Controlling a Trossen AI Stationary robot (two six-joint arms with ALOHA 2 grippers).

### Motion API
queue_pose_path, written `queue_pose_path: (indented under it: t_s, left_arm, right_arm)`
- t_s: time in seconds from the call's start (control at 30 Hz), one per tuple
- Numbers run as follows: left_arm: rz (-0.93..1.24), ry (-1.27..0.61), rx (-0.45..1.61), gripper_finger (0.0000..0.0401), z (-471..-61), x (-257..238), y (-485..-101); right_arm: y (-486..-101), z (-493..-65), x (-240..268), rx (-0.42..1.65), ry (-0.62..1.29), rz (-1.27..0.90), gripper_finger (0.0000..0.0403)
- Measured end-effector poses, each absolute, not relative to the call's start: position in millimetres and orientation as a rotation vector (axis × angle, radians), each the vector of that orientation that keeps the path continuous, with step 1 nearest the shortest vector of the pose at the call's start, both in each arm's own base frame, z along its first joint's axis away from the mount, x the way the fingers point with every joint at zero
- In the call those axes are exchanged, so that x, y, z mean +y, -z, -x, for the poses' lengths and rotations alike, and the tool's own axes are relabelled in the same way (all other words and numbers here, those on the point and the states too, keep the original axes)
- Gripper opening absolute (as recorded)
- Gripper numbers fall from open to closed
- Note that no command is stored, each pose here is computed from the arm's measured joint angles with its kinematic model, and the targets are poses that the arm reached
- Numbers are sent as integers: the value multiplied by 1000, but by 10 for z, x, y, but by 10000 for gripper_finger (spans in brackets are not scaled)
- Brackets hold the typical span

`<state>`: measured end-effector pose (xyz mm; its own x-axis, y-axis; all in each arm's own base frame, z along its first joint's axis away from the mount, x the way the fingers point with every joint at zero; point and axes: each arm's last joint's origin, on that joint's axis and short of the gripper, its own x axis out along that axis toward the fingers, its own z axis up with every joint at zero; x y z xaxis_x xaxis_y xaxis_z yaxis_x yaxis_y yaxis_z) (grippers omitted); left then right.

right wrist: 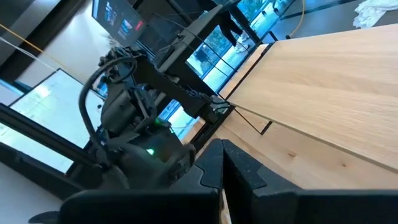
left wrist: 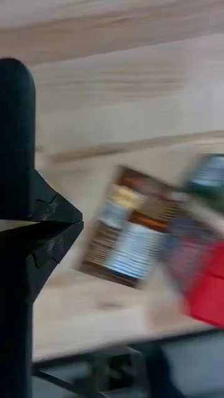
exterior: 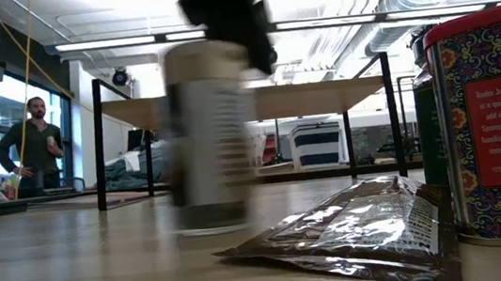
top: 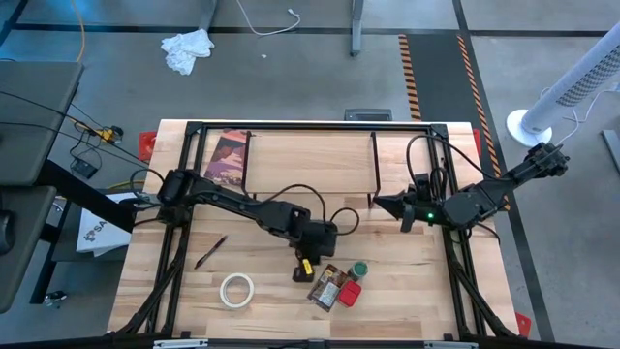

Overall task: Shelf spices
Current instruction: Adjust the seasoning bottles, cans and bags

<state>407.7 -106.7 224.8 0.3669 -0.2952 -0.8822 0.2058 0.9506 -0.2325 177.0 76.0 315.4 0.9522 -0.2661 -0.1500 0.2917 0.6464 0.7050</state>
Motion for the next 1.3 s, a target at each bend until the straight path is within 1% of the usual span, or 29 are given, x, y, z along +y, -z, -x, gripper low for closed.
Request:
queue_pose_path:
  t_s: [0.2,0.27,0.37,0.5,0.6,0.77,0.93,1.13,1.3]
  left_arm:
    - [-41,314,1350,0,-3877,-1057,-2169]
    - [-80,309,1386,0,-3837,-1050,-2154]
    - [-85,305,1388,0,-3818,-1025,-2183]
    - [-78,242,1282,0,-3806,-948,-2412]
    - [-107,160,1171,0,-3768,-846,-2661]
    - [-140,110,979,0,-3650,-664,-3108]
    - [-172,81,841,0,-3505,-488,-3452]
    - [-185,-90,758,0,-3245,-286,-3737]
    - [-167,-228,722,0,-2982,-160,-3911]
  right_arm:
    - [-3149,-1771,769,51,290,-825,0]
    - [-3146,-1775,791,89,224,-866,0]
    - [-3104,-1794,875,209,84,-950,0]
    - [-2880,-1821,1111,444,24,-1025,0]
    - [-2653,-1816,1325,614,64,-1056,0]
    - [-2326,-1861,1624,769,130,-1090,0]
    - [-2042,-1959,1735,851,223,-1084,0]
    - [-1808,-2107,1711,871,331,-1078,0]
    - [-1759,-2258,1629,829,341,-1081,0]
